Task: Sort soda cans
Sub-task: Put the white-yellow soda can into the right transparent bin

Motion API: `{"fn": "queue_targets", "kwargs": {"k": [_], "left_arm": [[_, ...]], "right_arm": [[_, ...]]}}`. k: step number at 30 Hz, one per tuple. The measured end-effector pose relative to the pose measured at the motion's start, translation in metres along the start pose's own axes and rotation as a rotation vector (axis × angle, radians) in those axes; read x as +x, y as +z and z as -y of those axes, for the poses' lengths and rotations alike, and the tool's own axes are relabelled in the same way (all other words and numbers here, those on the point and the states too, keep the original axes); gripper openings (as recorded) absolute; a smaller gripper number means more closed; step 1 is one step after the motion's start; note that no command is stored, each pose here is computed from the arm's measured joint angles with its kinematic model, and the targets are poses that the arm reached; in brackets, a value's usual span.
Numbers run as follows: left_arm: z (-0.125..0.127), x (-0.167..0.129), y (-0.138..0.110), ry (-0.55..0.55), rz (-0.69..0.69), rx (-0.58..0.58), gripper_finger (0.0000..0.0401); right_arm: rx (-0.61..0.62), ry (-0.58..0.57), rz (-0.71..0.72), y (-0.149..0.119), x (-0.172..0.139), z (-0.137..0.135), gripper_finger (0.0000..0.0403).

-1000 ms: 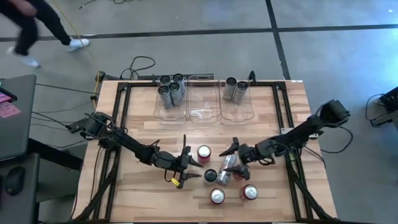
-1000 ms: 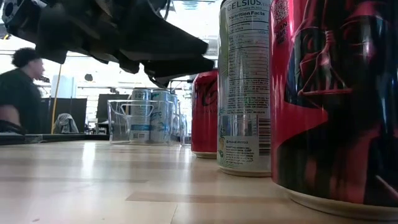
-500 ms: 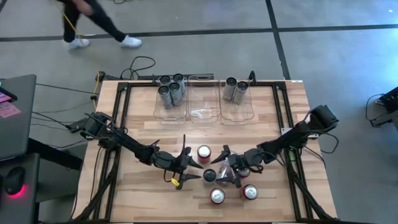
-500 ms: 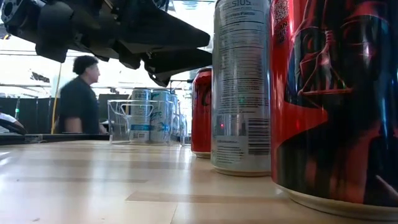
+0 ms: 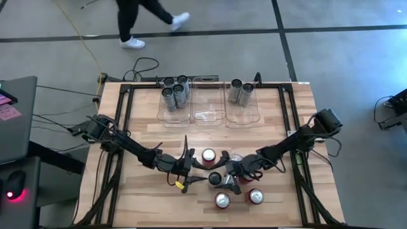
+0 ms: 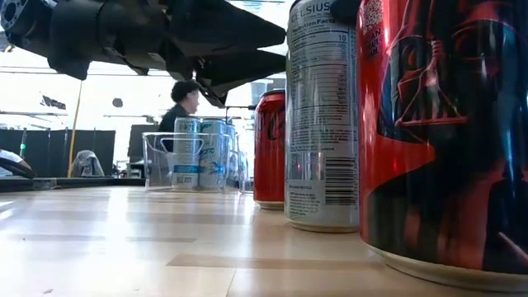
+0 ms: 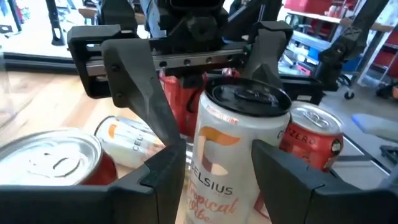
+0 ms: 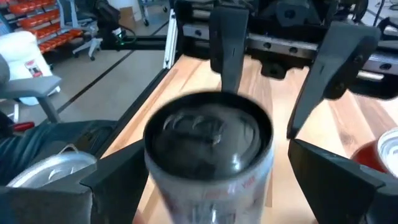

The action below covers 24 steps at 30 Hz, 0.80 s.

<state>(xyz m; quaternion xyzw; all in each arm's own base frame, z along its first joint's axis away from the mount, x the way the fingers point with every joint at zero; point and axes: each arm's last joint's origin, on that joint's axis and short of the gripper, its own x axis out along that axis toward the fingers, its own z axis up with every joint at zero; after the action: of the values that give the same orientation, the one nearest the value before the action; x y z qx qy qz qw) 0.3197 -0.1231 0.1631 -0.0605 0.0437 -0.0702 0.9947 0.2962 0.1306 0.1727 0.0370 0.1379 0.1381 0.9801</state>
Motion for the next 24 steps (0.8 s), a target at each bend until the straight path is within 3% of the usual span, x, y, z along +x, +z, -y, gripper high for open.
{"fn": "queue_targets", "kwargs": {"k": [9,24], "left_arm": [[-0.0004,0.0,-0.0005,0.013,-0.004,-0.006,0.0178],[-0.0026,0.0002,0.0003,0.059,0.008,-0.026,0.0178]], "right_arm": [[0.023,-0.014,-0.042,-0.0022,0.001,0.0032,0.0388],[0.033,-0.01,-0.019,0.0002,0.0009,0.0028,0.0288]]}}
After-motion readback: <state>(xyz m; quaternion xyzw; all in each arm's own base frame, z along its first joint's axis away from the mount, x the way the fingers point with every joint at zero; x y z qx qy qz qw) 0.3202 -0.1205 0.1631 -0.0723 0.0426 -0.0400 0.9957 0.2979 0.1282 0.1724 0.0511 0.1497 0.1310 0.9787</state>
